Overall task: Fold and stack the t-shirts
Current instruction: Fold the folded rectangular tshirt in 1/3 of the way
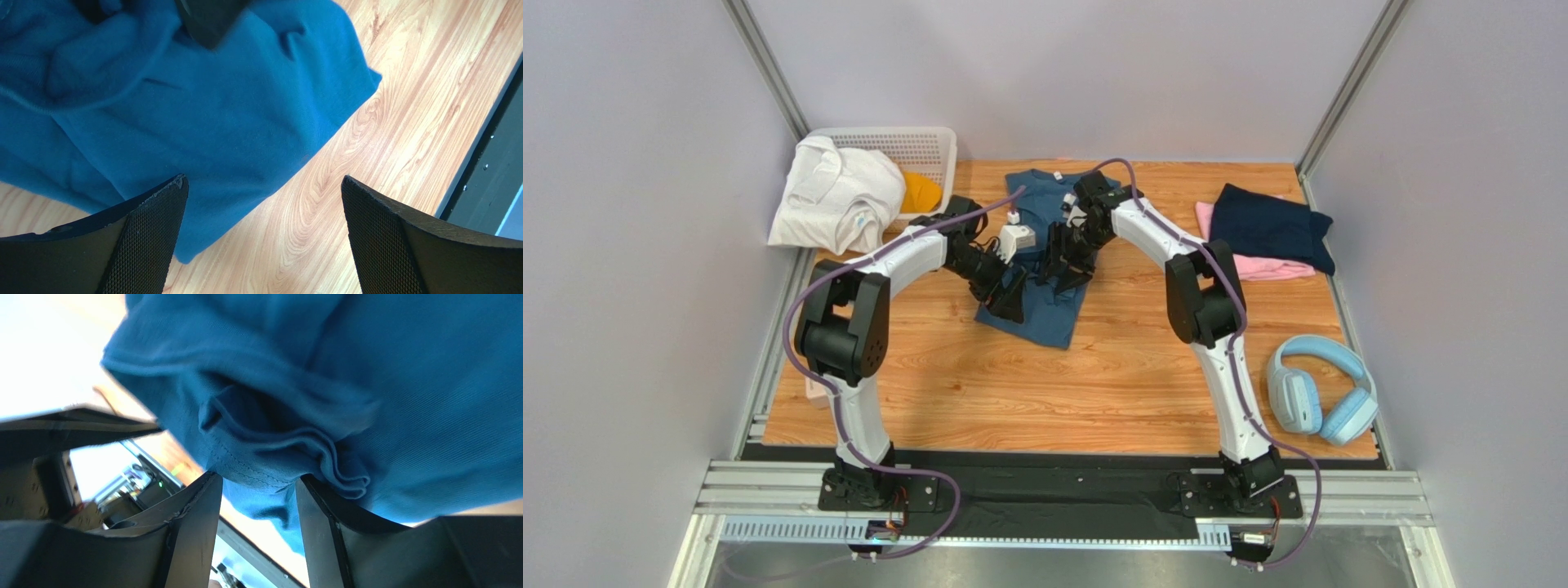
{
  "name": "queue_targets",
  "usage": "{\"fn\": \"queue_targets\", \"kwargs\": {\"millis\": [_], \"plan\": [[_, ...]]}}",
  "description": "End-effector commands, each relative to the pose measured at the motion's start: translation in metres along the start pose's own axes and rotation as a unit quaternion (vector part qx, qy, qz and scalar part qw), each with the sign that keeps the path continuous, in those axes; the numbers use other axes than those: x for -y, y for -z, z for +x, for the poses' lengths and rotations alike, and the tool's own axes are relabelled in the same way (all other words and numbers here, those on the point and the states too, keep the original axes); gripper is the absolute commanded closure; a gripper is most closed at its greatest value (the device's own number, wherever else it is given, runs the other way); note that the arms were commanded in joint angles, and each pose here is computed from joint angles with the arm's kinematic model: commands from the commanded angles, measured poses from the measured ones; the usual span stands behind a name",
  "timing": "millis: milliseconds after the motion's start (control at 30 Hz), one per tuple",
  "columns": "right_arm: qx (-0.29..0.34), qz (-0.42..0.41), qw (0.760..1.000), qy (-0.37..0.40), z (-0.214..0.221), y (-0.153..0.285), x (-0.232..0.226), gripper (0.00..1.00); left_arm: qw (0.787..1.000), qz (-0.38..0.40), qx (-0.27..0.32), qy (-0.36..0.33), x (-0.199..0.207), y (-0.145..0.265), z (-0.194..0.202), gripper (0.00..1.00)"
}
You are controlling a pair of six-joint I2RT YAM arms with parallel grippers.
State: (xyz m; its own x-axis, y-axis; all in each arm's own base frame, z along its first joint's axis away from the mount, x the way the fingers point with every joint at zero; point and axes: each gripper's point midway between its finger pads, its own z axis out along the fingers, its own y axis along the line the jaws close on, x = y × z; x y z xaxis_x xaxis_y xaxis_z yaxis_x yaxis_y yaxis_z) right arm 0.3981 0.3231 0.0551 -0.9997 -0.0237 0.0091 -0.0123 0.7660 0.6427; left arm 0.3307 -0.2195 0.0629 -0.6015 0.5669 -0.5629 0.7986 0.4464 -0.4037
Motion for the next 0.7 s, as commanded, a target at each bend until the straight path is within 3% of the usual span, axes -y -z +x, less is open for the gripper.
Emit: {"fn": "queue_targets", "kwargs": {"millis": [0,167,300,467,667], "plan": [[0.036,-0.014,0.999,-0.004,-0.041,0.014,0.014,0.48,1.0,-0.005,0.003,-0.022,-0.001,0.007,-0.013,0.0],[0.064,-0.019,0.998,-0.021,-0.077,0.019,0.038,0.48,0.999,-0.014,-0.014,-0.029,0.001,0.013,-0.004,0.0],[0.069,-0.102,0.992,-0.016,-0.091,0.043,0.004,0.47,0.999,-0.018,-0.026,-0.028,0.001,0.015,0.003,0.0],[0.053,-0.177,0.983,0.006,-0.069,0.058,-0.037,0.46,0.999,-0.024,-0.013,-0.028,0.002,0.021,-0.01,0.0],[0.042,-0.157,0.986,0.022,-0.034,0.057,-0.043,0.46,0.999,-0.024,0.026,-0.039,0.001,0.025,-0.055,0.0]]}}
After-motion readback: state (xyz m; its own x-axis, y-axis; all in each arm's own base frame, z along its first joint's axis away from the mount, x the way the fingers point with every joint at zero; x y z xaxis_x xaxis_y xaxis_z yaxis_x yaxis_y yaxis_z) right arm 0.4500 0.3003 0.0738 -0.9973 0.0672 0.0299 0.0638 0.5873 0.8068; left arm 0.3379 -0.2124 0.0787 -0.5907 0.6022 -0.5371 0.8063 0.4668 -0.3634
